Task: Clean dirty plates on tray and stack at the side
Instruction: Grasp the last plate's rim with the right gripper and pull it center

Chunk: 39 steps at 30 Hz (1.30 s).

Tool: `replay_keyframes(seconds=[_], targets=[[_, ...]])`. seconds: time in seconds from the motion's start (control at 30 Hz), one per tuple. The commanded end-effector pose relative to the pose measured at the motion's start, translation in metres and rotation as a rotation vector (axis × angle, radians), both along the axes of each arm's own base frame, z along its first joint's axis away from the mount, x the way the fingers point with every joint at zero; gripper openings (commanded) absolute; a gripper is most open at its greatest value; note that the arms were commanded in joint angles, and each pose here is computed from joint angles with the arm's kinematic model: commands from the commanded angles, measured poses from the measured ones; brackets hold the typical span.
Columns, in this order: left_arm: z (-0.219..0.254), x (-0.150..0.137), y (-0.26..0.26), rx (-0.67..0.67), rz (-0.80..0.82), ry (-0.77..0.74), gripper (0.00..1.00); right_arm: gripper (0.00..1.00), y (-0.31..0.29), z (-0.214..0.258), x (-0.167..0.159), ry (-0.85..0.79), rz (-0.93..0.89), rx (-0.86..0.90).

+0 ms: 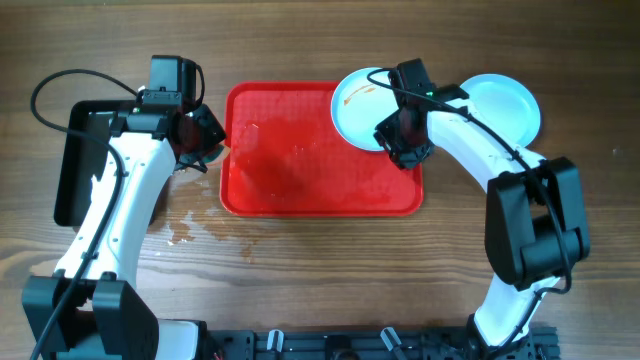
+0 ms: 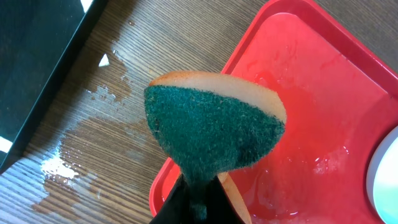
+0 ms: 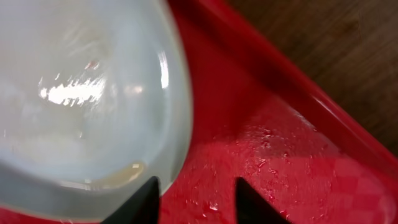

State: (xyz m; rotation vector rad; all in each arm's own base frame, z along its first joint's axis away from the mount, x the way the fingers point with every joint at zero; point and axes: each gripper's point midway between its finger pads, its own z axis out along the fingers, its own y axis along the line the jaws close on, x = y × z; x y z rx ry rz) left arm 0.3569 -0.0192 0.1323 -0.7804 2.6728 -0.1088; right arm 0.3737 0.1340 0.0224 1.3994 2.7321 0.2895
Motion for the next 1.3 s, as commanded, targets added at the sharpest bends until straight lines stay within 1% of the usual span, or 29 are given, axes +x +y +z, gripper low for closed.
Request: replay_keyframes(seconds=[0.0,0.27,0.3,0.37,0.43,0.5,0.53,0.6,0.67,0.8,0.87,0.97,1.03,1.27], targets=[[-0.003,-0.002,0.0,-0.005,-0.014,0.012,0.04,0.36,-0.01,-0.014,-0.001,0.005,-0.118,-0.04],[-0.003,-0.002,0.0,-0.005,-0.014,0.011,0.04,0.37,-0.011,-0.031,-0.002,-0.026,-0.119,-0.032],[-0.003,-0.001,0.0,-0.005,-0.014,0.011,0.04,0.35,-0.011,-0.031,-0.002,-0.027,-0.112,-0.033],[-0.003,-0.001,0.0,-0.005,-0.014,0.011,0.04,0.25,-0.01,-0.031,-0.002,-0.028,-0.102,-0.033],[-0.003,-0.002,0.0,-0.005,-0.014,0.011,0.04,0.2,-0.004,-0.029,0.002,-0.053,-0.017,-0.013],[-0.003,-0.001,0.0,-0.005,-0.014,0.011,0.04,0.06,0.005,-0.027,0.008,-0.092,0.092,0.012],[-0.003,-0.001,0.0,-0.005,-0.014,0.011,0.04,0.04,0.013,-0.024,0.011,-0.119,0.167,0.041],[-0.003,-0.001,0.0,-0.005,-0.014,0.011,0.04,0.04,0.028,-0.019,0.014,-0.161,0.303,0.105],[-0.003,-0.001,0.0,-0.006,-0.015,0.011,0.04,0.04,0.037,-0.017,0.014,-0.187,0.393,0.131],[-0.003,0.0,-0.008,-0.045,-0.03,0.007,0.04,0.04,0.047,-0.016,0.01,-0.22,0.543,0.115],[-0.002,0.002,-0.018,-0.088,-0.072,-0.004,0.04,0.04,0.057,-0.016,0.006,-0.234,0.624,0.107],[0.005,0.006,-0.047,-0.181,-0.235,-0.041,0.04,0.04,0.072,-0.015,0.001,-0.255,0.697,0.1],[0.008,0.007,-0.064,-0.219,-0.303,-0.058,0.04,0.04,0.078,-0.015,-0.001,-0.262,0.715,0.088],[0.004,0.003,-0.099,-0.214,-0.404,-0.058,0.04,0.04,0.112,-0.012,-0.014,-0.301,0.837,0.113]])
